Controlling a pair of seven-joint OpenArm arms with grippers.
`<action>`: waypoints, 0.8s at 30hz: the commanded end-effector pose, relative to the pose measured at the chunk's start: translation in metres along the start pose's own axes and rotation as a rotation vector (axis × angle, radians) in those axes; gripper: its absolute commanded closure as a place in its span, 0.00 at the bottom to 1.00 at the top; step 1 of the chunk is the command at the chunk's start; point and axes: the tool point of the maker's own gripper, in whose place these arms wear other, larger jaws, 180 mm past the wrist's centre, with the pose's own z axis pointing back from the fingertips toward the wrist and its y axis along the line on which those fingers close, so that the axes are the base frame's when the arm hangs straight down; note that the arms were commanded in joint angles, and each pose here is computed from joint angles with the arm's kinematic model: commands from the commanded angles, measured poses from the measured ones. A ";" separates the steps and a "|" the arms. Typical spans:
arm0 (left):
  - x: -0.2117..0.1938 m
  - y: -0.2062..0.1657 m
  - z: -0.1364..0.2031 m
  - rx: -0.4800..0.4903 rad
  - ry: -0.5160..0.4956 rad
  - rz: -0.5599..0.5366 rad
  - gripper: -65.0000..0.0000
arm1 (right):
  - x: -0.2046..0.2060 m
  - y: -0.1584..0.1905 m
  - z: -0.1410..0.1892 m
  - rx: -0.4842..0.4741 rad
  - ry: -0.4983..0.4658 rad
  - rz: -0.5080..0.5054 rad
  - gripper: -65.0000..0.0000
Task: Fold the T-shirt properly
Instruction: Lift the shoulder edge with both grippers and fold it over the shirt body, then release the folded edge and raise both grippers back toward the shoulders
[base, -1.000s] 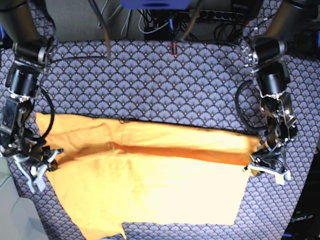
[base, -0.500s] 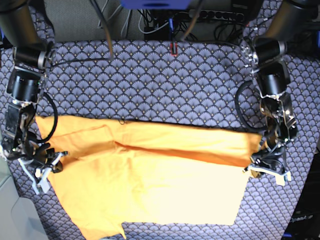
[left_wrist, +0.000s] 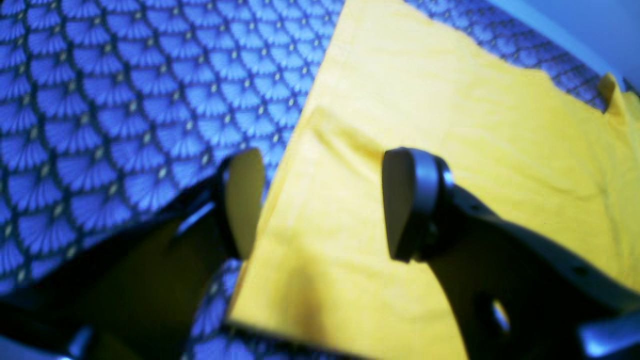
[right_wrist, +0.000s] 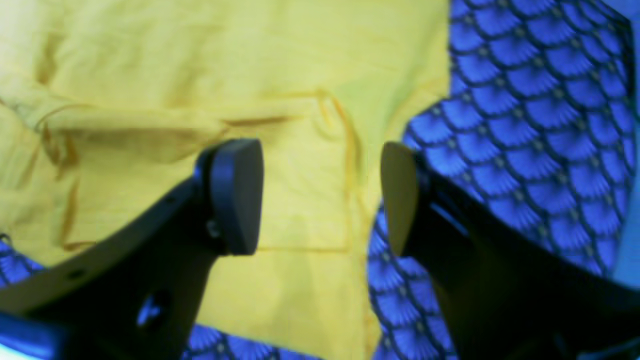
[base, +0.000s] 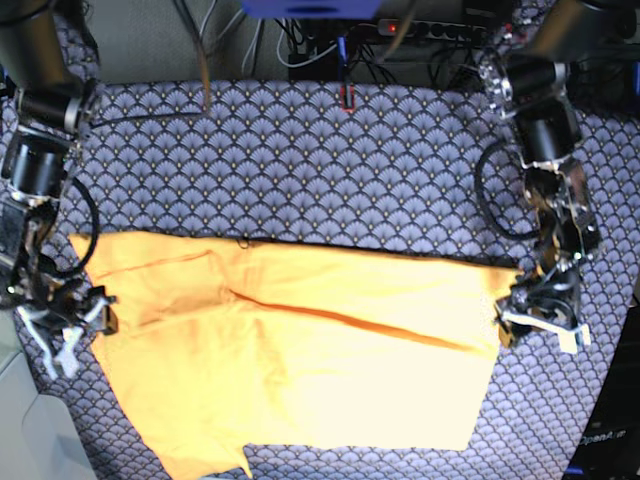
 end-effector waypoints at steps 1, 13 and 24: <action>0.015 0.001 0.002 -0.006 -0.047 -0.005 0.43 | 0.008 -0.018 0.011 -0.036 -0.042 -0.013 0.42; -0.015 0.014 0.011 0.018 0.005 -0.008 0.43 | -0.071 -0.026 0.018 -0.059 0.019 -0.099 0.42; -0.022 0.017 0.012 0.023 0.018 -0.008 0.43 | -0.104 -0.031 0.026 -0.082 0.024 -0.157 0.42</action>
